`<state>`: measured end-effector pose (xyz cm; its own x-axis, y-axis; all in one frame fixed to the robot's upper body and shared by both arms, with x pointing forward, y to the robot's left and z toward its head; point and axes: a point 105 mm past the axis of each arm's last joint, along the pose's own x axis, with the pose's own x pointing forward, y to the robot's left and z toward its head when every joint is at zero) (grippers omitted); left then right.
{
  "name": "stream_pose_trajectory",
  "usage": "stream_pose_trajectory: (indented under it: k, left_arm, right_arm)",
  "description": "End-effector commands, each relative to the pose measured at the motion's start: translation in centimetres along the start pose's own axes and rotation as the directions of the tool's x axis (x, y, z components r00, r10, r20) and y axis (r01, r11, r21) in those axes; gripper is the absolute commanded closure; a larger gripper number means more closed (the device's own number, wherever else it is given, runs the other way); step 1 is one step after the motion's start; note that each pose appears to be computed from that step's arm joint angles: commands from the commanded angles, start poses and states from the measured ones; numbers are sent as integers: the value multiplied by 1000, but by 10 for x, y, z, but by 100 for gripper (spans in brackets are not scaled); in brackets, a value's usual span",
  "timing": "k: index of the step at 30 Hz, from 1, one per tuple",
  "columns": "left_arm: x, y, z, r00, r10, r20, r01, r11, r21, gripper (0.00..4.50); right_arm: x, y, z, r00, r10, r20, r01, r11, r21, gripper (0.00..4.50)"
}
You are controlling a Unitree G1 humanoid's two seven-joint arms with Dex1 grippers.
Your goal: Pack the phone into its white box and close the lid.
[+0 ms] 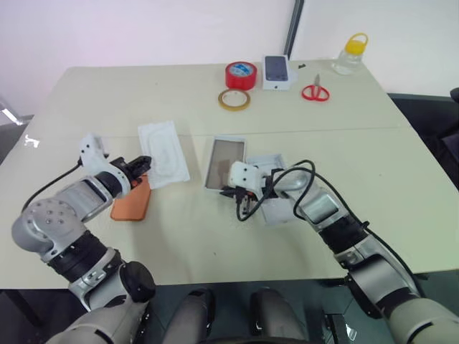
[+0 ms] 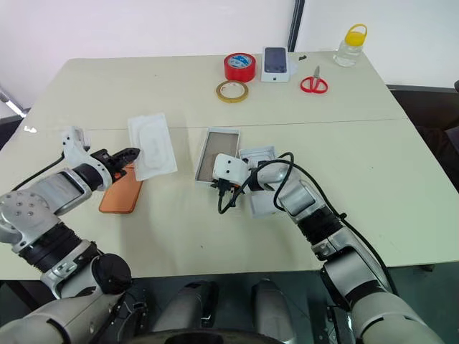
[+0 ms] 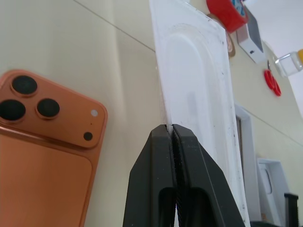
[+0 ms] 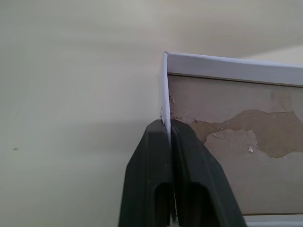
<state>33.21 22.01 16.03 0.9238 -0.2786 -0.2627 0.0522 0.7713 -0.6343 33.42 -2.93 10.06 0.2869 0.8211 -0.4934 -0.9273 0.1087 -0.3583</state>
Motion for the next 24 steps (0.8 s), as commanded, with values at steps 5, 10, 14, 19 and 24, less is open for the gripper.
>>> stream_pose_trajectory:
  k: [5,10,14,19,24]
  left_arm:
    - [-6,-7,16,998,-22,53,21,1000,17,450]
    - [-3,-13,9,999,-48,24,48,999,17,450]
    - [2,-20,-1,997,-74,-4,74,997,14,450]
    - [6,-31,-21,993,-104,-62,107,994,35,450]
    - [4,-43,-56,977,-139,-164,157,983,99,450]
  right_arm:
    - [-18,44,33,984,147,103,-133,983,-127,444]
    - [-12,47,22,992,112,51,-106,989,-98,444]
    - [-17,53,25,986,156,67,-149,984,-96,354]
    - [-35,41,33,990,92,111,-82,992,-91,157]
    - [-73,28,32,990,42,132,-39,999,-23,157]
